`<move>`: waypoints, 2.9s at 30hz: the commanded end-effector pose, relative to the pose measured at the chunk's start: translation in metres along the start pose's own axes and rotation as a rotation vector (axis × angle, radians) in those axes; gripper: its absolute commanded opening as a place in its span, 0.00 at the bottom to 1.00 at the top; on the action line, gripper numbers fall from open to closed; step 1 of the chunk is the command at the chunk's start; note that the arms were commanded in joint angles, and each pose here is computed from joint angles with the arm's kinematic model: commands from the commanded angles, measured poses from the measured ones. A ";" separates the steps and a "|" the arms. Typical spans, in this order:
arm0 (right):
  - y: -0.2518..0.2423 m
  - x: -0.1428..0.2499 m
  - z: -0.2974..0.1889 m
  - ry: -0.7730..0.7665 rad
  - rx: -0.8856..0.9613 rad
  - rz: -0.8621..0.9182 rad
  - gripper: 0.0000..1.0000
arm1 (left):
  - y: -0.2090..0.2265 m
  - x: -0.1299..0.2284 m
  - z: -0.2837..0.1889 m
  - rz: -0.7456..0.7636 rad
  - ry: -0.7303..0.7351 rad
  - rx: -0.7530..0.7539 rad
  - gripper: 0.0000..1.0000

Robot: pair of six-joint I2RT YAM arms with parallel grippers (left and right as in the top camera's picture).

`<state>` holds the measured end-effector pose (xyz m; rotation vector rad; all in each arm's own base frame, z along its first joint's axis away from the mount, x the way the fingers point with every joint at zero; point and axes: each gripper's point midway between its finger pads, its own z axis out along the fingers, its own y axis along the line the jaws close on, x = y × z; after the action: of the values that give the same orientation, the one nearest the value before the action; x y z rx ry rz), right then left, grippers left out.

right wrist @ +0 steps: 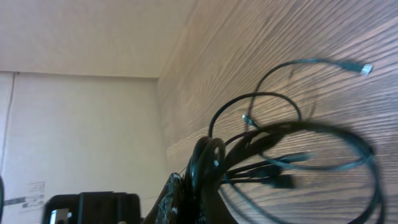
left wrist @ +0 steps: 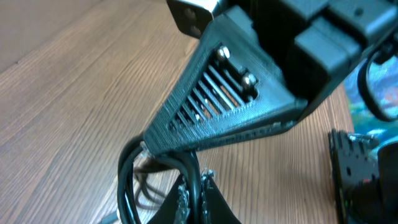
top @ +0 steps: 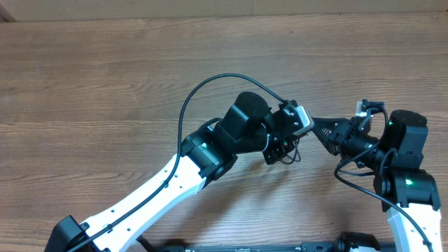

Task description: Untangle cables

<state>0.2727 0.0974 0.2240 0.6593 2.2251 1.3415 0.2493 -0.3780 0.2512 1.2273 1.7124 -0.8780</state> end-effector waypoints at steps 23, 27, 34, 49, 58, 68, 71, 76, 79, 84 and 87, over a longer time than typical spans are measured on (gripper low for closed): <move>-0.045 0.007 0.014 0.061 0.157 0.003 0.04 | 0.039 -0.100 -0.050 -0.244 -0.385 0.013 0.04; -0.047 0.007 0.014 0.059 0.164 -0.009 0.04 | 0.049 -0.098 -0.056 -0.301 -0.386 0.019 0.04; -0.022 0.017 0.016 0.134 0.031 -0.035 0.16 | 0.049 -0.080 -0.053 -0.327 -0.313 0.041 0.04; 0.037 0.013 0.010 0.201 -0.211 0.083 0.71 | 0.048 -0.062 -0.047 -0.362 -0.243 0.035 0.04; 0.025 -0.007 0.016 0.083 -0.139 0.109 0.67 | 0.011 -0.067 -0.033 -0.374 -0.223 0.124 0.04; 0.017 -0.012 0.018 0.053 -0.106 0.119 0.13 | -0.006 -0.077 -0.032 -0.365 -0.245 0.186 0.04; 0.017 -0.011 0.018 0.056 -0.106 0.121 0.04 | -0.005 -0.076 -0.032 -0.369 -0.242 0.180 0.04; 0.017 -0.009 0.017 0.067 -0.108 0.124 0.04 | 0.013 -0.075 -0.035 -0.388 -0.255 0.120 0.04; 0.014 -0.017 0.012 0.041 -0.110 0.115 0.04 | 0.028 -0.063 -0.042 -0.483 -0.218 0.119 0.04; 0.008 -0.039 -0.010 -0.012 -0.150 0.160 0.04 | 0.045 -0.029 -0.052 -0.605 -0.109 0.118 0.04; 0.007 -0.048 -0.024 -0.029 -0.185 0.181 0.04 | 0.049 -0.021 -0.055 -0.631 -0.087 0.108 0.04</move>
<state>0.2982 0.0668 0.2411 0.8330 2.0638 1.5742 0.2905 -0.3288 0.2695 0.6791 2.0718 -1.3461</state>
